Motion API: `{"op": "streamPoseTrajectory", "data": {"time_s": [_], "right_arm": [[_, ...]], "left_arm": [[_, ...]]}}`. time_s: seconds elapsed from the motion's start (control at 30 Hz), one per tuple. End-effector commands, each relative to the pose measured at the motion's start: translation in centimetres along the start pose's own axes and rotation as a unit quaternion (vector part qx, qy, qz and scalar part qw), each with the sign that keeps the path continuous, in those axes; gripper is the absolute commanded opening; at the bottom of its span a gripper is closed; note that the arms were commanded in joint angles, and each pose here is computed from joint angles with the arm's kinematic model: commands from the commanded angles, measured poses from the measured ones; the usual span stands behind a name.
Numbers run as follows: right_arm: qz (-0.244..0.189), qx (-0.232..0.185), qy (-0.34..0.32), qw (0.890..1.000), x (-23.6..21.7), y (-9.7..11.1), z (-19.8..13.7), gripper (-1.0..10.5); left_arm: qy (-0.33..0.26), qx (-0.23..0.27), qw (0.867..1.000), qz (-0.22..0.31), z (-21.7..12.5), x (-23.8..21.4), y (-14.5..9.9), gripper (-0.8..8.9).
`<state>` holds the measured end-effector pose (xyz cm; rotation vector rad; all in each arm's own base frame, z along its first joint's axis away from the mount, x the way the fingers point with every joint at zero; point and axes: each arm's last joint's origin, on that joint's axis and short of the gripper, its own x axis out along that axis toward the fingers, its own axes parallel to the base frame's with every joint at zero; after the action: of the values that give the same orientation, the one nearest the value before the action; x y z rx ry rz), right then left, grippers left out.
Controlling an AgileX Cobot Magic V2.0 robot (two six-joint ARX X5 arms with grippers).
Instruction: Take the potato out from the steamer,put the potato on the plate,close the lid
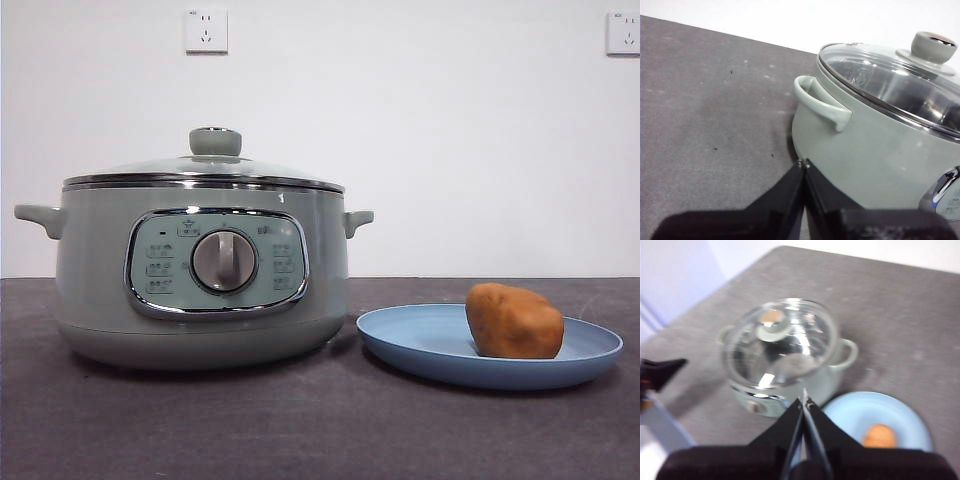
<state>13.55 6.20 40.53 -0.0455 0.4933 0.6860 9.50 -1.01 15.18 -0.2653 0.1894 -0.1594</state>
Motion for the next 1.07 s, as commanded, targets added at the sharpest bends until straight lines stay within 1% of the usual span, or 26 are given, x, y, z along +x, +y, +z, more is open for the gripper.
{"op": "streamPoseTrajectory", "data": {"time_s": [0.03,0.17,0.27,0.33,0.43,0.6,0.67,0.73,0.9,0.97,1.07], "right_arm": [[-0.058,-0.013,0.004,0.998,-1.0,-0.8,-0.5,0.0],[-0.115,0.027,0.001,0.993,-1.5,-2.5,-1.9,0.0],[-0.153,0.044,-0.031,0.987,-1.3,-3.8,-4.0,0.0],[-0.178,0.051,-0.063,0.981,-0.7,-4.6,-5.9,0.0],[-0.201,0.049,-0.100,0.973,0.5,-5.3,-9.4,0.0],[-0.209,0.053,-0.154,0.964,2.9,-5.7,-15.4,0.0],[-0.209,0.060,-0.171,0.961,3.7,-5.8,-17.6,0.0],[-0.221,0.074,-0.186,0.955,4.4,-5.9,-19.6,0.0],[-0.259,0.127,-0.204,0.936,5.3,-6.1,-22.8,0.0],[-0.264,0.134,-0.207,0.933,5.4,-6.1,-23.4,0.0],[-0.264,0.134,-0.212,0.931,5.5,-6.0,-23.9,0.0]], "left_arm": [[0.004,-0.003,1.000,0.004,-0.4,0.1,0.1,-0.03],[0.004,-0.003,1.000,0.004,-0.4,0.1,0.1,-0.03],[0.004,-0.002,1.000,0.004,-0.4,0.1,0.1,-0.03],[0.004,-0.002,1.000,0.004,-0.4,0.1,0.1,-0.03],[0.004,-0.002,1.000,0.004,-0.4,0.1,0.1,-0.03],[0.004,-0.002,1.000,0.004,-0.4,0.1,0.1,-0.03],[0.004,-0.002,1.000,0.004,-0.4,0.1,0.1,-0.03],[0.004,-0.002,1.000,0.004,-0.4,0.1,0.1,-0.03],[0.004,-0.002,1.000,0.004,-0.4,0.1,0.1,-0.03],[0.004,-0.002,1.000,0.004,-0.4,0.1,0.1,-0.03],[0.004,-0.002,1.000,0.004,-0.4,0.1,0.1,-0.03]]}}
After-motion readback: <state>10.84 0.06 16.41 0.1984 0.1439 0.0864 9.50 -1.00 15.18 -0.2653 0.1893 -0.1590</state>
